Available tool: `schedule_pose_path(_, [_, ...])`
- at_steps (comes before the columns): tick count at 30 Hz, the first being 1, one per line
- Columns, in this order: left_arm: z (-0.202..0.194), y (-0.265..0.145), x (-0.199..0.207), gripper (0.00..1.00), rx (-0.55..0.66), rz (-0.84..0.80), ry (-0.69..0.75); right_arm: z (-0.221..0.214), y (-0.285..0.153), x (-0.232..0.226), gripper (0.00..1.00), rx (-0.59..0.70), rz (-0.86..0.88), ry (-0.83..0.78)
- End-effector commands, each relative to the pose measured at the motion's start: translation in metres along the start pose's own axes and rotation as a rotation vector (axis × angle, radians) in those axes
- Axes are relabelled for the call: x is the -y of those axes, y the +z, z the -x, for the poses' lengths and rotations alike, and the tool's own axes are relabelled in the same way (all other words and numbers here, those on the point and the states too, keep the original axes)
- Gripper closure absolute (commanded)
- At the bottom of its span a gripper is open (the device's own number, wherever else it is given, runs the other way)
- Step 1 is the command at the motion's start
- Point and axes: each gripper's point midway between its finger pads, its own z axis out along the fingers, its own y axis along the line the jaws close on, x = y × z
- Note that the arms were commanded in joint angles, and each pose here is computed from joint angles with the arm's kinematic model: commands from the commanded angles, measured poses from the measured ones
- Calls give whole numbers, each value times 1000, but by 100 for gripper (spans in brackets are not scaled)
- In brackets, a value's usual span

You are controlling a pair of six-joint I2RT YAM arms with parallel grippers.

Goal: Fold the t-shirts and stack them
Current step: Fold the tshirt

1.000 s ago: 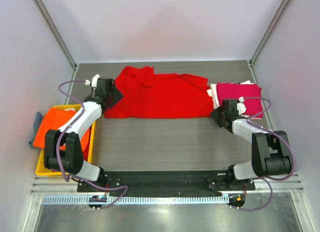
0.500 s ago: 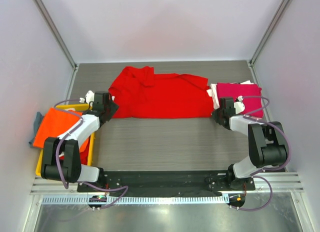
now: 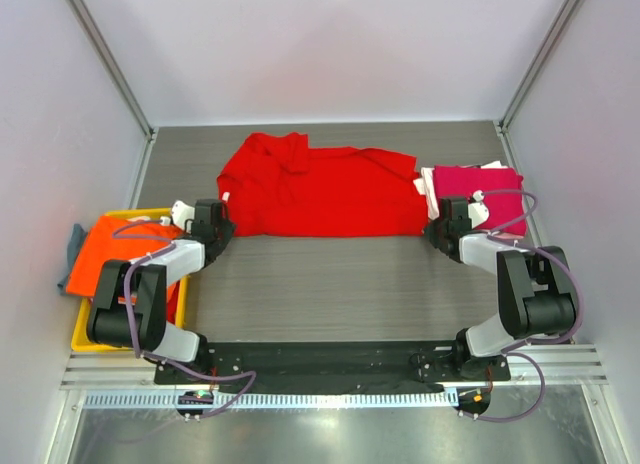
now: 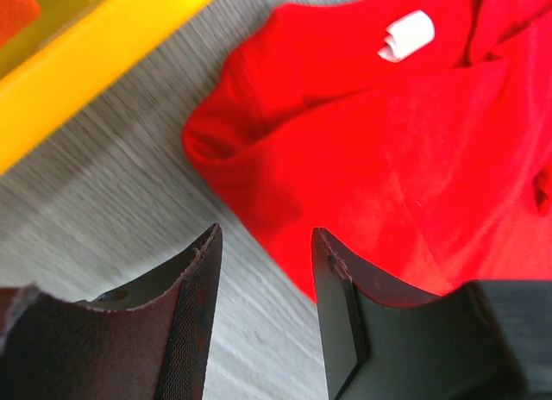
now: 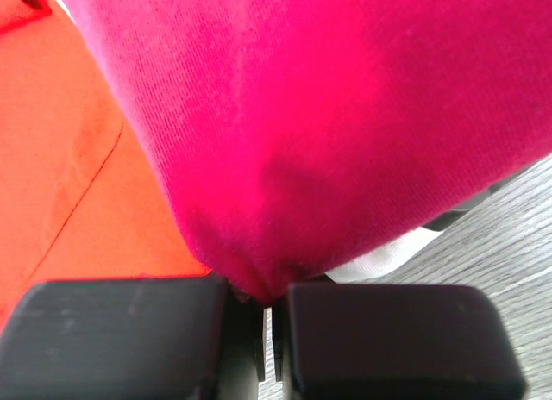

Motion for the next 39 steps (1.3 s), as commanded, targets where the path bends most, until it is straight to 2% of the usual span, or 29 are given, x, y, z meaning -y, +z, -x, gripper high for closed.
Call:
schedule_pose_path(1, [20,10,8,53,104,-16,-60,9,-5,-8,99,38,35,-18])
schedule_pose_path(4, [21,16,1,53,124,22,-66,8,-5,-9,99,28,38,-16])
schedule_pose_path(8, [18,22,-13,62,129,87,-94,6,-5,-9,99,20,40,-13])
schedule_pose_path(13, [18,30,-14,98,124,102,-94,8,-9,-10,99,22,45,-12])
schedule_pose_path(14, [21,30,-15,100,126,106,-86,10,-11,-13,99,27,52,-9])
schedule_pose_path(22, [56,-4,4,100,165,145,2,29,-27,-29,99,44,49,-16])
schedule_pose_path(27, [91,-53,45,100,215,0,20,61,-54,-78,99,56,150,1])
schedule_pose_path(29, [102,-71,53,100,240,-34,23,78,-76,-102,99,78,218,9])
schedule_pose_path(34, [148,-152,86,100,341,-196,2,114,-139,-144,99,137,368,14])
schedule_pose_path(39, [189,-234,108,100,417,-301,8,165,-240,-183,99,279,559,14])
